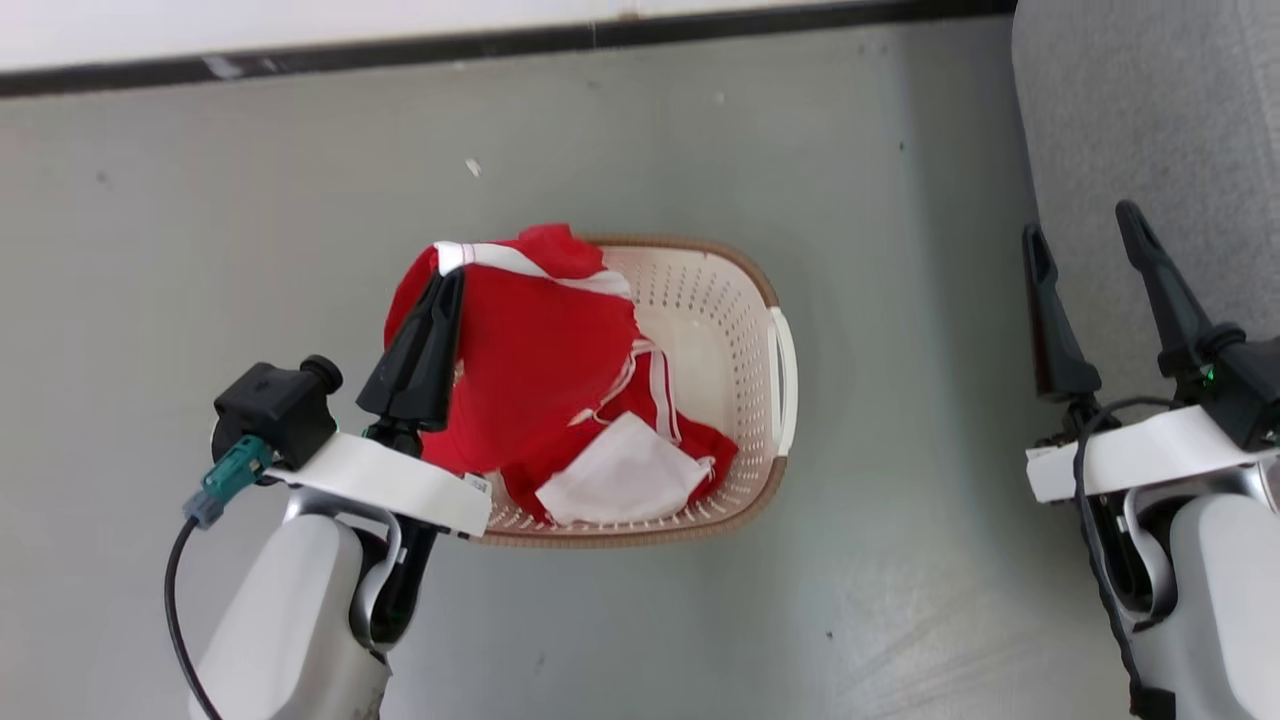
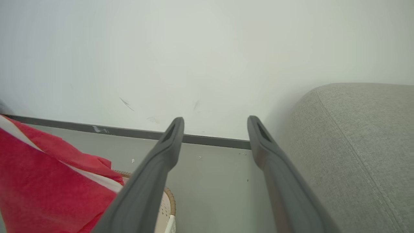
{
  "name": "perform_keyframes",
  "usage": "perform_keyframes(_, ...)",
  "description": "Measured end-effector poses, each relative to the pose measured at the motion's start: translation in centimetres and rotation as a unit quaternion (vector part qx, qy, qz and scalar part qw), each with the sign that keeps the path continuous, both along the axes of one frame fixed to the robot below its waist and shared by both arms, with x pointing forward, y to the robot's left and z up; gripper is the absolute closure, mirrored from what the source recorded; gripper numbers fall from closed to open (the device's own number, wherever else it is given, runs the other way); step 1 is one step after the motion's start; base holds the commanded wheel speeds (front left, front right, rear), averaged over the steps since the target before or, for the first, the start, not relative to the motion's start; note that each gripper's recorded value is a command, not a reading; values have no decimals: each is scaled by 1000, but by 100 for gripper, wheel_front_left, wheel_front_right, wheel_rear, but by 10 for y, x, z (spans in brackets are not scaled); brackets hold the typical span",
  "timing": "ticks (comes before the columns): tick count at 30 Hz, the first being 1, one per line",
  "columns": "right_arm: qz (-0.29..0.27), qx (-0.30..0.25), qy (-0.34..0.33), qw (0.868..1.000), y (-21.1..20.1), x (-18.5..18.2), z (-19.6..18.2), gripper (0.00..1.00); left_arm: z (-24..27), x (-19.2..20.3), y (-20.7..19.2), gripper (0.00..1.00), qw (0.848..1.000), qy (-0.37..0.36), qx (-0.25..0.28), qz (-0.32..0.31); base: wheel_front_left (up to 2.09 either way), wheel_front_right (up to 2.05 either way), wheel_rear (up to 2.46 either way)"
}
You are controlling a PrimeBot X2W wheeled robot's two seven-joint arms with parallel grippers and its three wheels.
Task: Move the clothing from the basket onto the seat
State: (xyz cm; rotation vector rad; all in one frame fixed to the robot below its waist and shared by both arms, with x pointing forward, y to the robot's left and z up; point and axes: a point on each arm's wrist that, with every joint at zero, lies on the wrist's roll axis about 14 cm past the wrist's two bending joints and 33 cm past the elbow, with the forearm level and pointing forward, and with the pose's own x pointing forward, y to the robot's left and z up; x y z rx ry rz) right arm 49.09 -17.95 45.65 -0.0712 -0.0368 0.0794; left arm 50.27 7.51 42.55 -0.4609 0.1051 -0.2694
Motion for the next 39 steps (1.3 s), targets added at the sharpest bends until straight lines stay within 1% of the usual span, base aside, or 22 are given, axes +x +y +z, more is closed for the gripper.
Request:
perform_keyframes(1,0,0,0,1000,0,0,0,0,0,0,0,100,1000,0,0,0,0,0,0)
perform_keyframes(7,2,2,-10,1000,2,-15,16,0,40,-15,-3,100,999,-44,-6,-6,0,0,0)
perform_keyframes(12,3,4,-11,1000,3,-31,24,0,57,-32,-5,100,998,-58,-4,-11,0,0,0)
perform_keyframes(19,-2,15,-8,1000,0,-56,30,0,61,-58,-10,100,998,-52,3,-21,0,0,0)
perform_keyframes(26,-8,19,-5,1000,-3,-80,33,0,62,-74,-16,100,999,-37,13,-34,0,0,0)
perform_keyframes(35,-28,21,-3,999,-16,-100,36,0,67,-74,-29,100,997,-36,25,-58,0,0,0)
perform_keyframes(39,-37,23,-4,999,-22,-103,36,0,61,-73,-35,100,997,-24,35,-69,0,0,0)
